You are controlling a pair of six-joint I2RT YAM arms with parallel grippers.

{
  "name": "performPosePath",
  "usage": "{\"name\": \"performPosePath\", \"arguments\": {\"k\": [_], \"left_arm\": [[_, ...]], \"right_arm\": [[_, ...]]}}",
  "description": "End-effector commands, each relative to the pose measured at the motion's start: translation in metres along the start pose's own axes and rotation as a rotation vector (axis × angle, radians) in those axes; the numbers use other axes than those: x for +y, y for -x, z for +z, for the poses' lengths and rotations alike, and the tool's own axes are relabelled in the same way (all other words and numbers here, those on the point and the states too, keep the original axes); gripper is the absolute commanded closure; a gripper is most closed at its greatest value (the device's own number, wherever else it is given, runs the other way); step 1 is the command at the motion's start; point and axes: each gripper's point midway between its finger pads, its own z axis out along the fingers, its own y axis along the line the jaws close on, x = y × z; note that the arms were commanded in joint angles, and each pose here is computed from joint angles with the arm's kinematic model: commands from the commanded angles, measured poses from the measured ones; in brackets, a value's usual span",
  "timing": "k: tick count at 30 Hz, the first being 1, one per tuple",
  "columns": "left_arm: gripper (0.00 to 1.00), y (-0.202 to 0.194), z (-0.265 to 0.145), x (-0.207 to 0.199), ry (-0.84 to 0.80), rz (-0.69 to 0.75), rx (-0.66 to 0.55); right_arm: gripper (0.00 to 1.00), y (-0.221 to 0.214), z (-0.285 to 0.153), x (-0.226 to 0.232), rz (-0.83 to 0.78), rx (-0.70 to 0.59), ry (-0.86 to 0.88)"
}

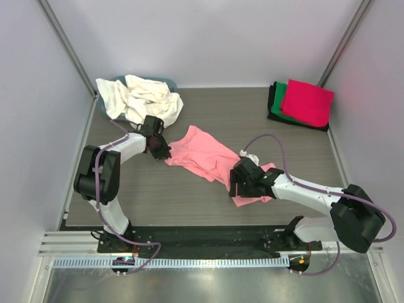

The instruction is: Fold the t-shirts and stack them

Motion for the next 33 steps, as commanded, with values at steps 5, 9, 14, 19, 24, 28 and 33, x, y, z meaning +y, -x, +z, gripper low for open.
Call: {"name": "performPosePath", "arguments": {"k": [5, 9, 14, 19, 24, 28, 33], "left_arm": [[1.00, -0.003, -0.026, 0.006, -0.014, 0.011, -0.052], [1.00, -0.015, -0.030, 0.017, -0.007, 0.001, -0.044], [1.00, -0.021, -0.032, 0.024, 0.000, 0.010, -0.042], [1.00, -0.024, -0.030, 0.025, 0.001, 0.012, -0.034], [1.00, -0.027, -0.028, 0.029, 0.009, 0.013, -0.025], [1.00, -0.026, -0.030, 0.026, -0.001, 0.017, -0.026], [1.00, -0.021, -0.048, 0.017, -0.026, 0.017, -0.042]], "right_arm": [[0.39, 0.051, -0.014, 0.027, -0.041, -0.149, -0.042], [0.41, 0.061, -0.010, 0.034, -0.064, -0.143, -0.070], [0.47, 0.080, 0.002, 0.039, -0.102, -0.164, -0.127], [0.56, 0.092, 0.014, 0.036, -0.125, -0.182, -0.207], [0.64, 0.092, 0.023, 0.035, -0.133, -0.164, -0.224], [0.86, 0.088, 0.026, 0.031, -0.131, -0.155, -0.235], [0.99, 0.096, 0.010, 0.030, -0.129, -0.187, -0.236]]}}
